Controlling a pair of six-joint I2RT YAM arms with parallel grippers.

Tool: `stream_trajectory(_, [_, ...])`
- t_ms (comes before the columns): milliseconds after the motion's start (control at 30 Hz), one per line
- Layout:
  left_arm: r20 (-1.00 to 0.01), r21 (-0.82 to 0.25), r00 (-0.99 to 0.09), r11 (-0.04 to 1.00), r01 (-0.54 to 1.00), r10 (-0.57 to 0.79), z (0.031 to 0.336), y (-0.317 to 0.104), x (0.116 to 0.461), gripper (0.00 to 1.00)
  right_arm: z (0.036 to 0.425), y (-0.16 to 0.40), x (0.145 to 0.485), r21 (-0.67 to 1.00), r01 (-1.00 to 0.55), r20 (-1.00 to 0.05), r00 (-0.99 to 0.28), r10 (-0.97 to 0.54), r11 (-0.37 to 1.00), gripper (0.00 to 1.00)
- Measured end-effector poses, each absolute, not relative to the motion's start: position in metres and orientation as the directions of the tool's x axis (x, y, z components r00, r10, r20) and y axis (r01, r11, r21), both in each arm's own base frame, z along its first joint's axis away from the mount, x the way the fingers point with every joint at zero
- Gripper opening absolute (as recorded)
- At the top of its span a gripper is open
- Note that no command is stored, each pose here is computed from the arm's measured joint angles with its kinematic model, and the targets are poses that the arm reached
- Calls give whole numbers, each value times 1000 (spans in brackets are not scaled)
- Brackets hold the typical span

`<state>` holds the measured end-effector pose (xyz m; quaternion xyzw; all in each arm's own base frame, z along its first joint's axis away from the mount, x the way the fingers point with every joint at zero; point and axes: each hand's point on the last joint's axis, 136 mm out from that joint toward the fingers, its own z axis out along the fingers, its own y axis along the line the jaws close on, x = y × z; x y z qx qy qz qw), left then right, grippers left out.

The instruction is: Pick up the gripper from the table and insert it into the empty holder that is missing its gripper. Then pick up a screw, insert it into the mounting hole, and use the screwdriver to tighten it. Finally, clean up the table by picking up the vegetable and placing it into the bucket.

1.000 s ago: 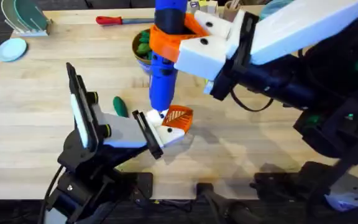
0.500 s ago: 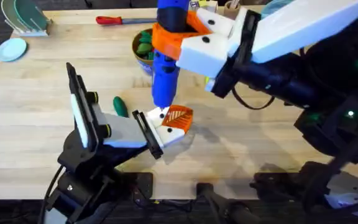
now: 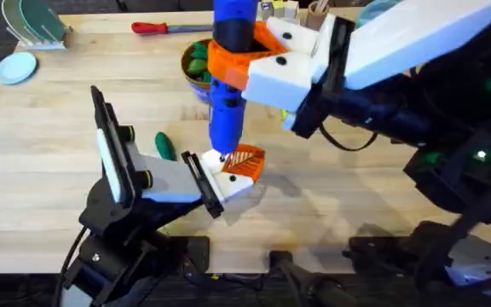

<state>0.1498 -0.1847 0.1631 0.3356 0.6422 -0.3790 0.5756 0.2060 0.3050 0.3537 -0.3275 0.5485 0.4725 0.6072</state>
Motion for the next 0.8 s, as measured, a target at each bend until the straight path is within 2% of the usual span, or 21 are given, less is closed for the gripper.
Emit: stream_trajectory(800, [-994, -101, -113, 488, 867, -5, 163, -185, 150, 4, 347, 309, 210, 131, -931, -977, -63, 204, 340, 20])
